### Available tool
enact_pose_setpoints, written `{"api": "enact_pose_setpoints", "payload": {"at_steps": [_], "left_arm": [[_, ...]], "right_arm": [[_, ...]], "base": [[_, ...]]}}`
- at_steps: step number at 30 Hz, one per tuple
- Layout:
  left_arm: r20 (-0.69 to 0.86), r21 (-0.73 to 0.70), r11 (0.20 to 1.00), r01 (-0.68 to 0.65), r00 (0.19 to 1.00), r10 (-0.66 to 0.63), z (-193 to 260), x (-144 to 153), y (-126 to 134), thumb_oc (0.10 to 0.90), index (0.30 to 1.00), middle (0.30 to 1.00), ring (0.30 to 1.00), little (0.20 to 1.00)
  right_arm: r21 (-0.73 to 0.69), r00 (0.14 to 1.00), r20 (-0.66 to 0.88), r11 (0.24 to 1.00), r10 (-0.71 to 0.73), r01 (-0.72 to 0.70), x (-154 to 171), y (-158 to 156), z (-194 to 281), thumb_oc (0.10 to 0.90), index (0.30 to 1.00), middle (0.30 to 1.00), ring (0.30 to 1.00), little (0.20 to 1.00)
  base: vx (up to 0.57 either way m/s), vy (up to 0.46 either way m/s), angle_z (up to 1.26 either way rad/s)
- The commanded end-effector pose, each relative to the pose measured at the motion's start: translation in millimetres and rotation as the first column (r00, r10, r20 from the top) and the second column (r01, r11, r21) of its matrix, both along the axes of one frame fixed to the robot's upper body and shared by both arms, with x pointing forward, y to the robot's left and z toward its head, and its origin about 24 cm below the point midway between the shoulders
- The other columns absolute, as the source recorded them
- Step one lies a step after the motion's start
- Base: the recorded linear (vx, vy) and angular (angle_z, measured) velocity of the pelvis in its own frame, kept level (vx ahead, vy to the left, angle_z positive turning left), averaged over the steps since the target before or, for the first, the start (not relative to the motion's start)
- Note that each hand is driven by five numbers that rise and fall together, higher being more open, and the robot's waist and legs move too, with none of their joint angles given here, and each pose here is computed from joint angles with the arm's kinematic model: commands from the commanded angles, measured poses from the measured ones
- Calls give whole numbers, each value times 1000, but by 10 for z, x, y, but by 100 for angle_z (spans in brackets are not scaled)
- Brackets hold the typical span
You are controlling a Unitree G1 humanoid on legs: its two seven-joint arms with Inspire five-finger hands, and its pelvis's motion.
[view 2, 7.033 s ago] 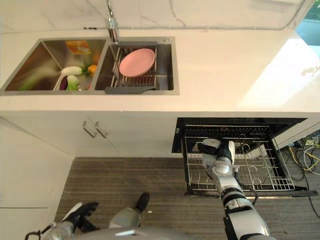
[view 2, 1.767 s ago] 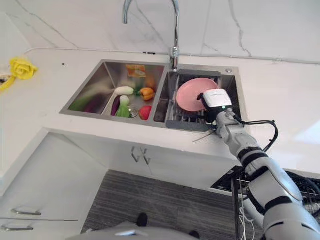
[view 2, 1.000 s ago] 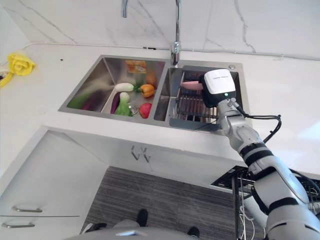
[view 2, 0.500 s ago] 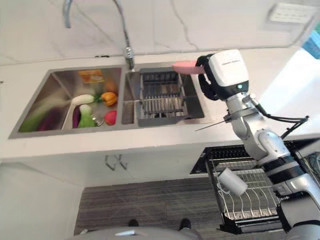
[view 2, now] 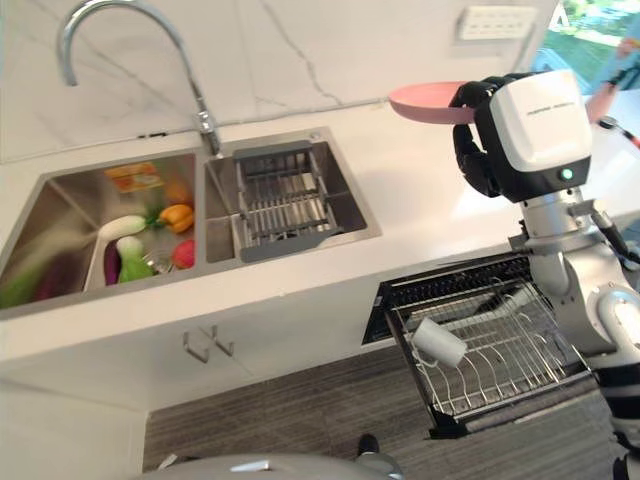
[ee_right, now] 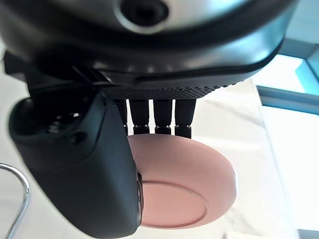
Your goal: Place the dishes in the dishwasher.
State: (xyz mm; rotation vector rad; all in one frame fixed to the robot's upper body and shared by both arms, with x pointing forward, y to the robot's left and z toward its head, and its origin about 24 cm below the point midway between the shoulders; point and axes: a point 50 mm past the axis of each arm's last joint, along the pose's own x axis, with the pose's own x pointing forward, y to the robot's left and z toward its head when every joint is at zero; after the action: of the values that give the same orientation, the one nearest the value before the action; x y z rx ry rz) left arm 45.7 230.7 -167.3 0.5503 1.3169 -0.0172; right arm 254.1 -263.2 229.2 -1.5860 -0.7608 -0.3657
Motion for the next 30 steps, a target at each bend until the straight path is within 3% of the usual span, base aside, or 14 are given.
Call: {"api": "enact_pose_setpoints", "payload": {"at_steps": [1,8,12,17,19,22,28,30], "left_arm": [[16,22,997,76,997,-76,20,172,54,800,900,900,900,900],[133,-10,997,82,988,-80,63,523,-87,800,900,900,900,900],[168,3,996,94,981,-93,113,627,-14,800,900,900,900,900],[131,69,996,63,989,-71,145,514,238,800,900,900,900,900],[129,53,998,-18,992,11,128,421,257,800,900,900,900,900],[133,28,995,-95,987,91,103,362,219,800,900,900,900,900],[131,17,994,-106,986,103,90,342,187,800,900,900,900,900],[124,-41,998,-55,991,59,51,363,-2,800,900,900,900,900]], "right_arm": [[-26,959,282,999,37,-31,-80,39,560,400,300,300,300,300],[-108,922,384,994,50,-9,-128,111,759,400,300,300,300,300],[-136,899,431,991,71,-14,-106,218,852,400,300,300,300,300],[-187,909,405,982,94,-18,-58,315,771,400,300,300,300,300],[-202,921,386,979,57,24,-81,264,687,400,300,300,300,300],[-193,933,360,980,21,52,-58,220,610,400,300,300,300,300],[-194,942,336,980,16,53,-54,207,575,400,300,300,300,300],[-186,981,194,982,22,15,-14,208,322,400,300,300,300,300]], "base": [[-18,33,-48],[-169,69,-98],[-299,69,-104],[-264,-16,-154],[-74,-125,-65],[9,-117,-43],[47,-41,-17],[128,-156,1]]}}
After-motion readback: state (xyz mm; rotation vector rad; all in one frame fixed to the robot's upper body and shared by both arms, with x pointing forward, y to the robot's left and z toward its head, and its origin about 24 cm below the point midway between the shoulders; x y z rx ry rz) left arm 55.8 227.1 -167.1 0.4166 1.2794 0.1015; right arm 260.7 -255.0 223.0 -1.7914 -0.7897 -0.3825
